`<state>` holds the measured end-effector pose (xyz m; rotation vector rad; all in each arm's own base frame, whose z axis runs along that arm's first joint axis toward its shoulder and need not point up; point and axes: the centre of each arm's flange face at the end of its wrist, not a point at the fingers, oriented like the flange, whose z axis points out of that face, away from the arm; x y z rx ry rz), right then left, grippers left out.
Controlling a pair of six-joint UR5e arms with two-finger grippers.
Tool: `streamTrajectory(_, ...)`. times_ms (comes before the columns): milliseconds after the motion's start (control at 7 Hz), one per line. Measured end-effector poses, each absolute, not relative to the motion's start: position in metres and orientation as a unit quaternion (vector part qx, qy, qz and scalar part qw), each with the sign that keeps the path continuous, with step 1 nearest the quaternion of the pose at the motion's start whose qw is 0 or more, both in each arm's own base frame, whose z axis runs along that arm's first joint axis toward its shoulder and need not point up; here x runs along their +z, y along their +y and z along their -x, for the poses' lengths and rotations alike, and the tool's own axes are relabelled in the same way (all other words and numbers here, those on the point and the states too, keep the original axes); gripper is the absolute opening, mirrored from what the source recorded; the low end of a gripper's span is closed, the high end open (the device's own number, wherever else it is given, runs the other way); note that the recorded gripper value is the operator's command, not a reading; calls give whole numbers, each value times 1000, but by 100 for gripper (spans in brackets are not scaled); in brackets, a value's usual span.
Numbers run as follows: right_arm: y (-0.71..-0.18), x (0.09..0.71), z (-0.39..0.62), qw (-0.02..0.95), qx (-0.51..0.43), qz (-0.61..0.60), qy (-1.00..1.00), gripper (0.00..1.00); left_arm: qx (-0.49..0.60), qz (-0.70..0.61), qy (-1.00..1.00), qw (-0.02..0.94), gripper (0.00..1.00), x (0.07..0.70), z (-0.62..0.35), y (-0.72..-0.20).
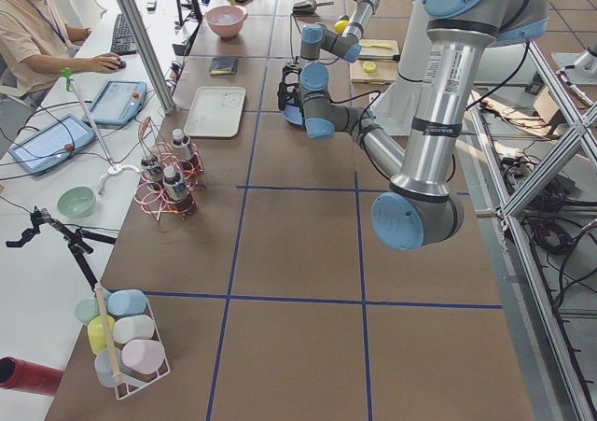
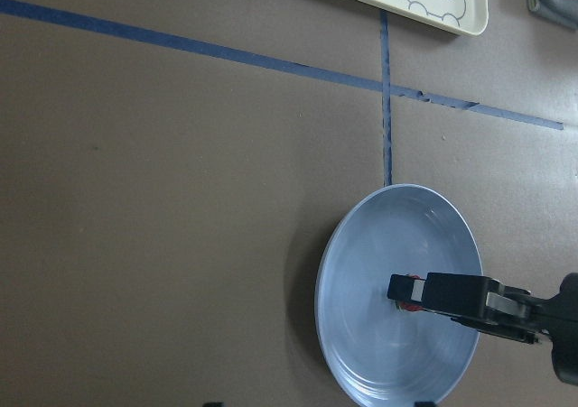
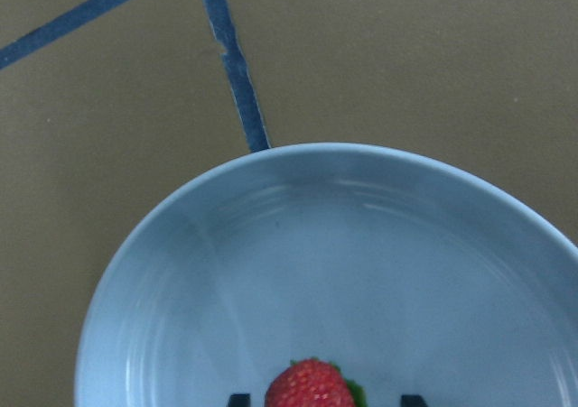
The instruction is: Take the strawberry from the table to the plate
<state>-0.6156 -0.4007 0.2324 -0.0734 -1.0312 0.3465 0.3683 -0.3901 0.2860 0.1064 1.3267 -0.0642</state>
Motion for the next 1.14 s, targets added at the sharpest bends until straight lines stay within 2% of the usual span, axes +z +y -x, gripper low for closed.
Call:
streamTrajectory(286, -401, 225, 603, 854, 166, 35, -492, 100, -30, -49, 613, 788, 77, 289, -367, -390)
streamTrajectory(429, -402, 227, 576, 853, 168, 37, -492, 100, -31, -51, 608, 791, 90, 296, -363, -391)
streamTrajectory(571, -404, 245, 529, 855, 161, 38, -491, 100, -21, -65, 594, 802, 99, 316, -352, -394)
streamTrajectory(1143, -432, 418, 276, 896, 32, 0, -442, 100, 86, -177, 479, 856, 100, 443, -232, -417)
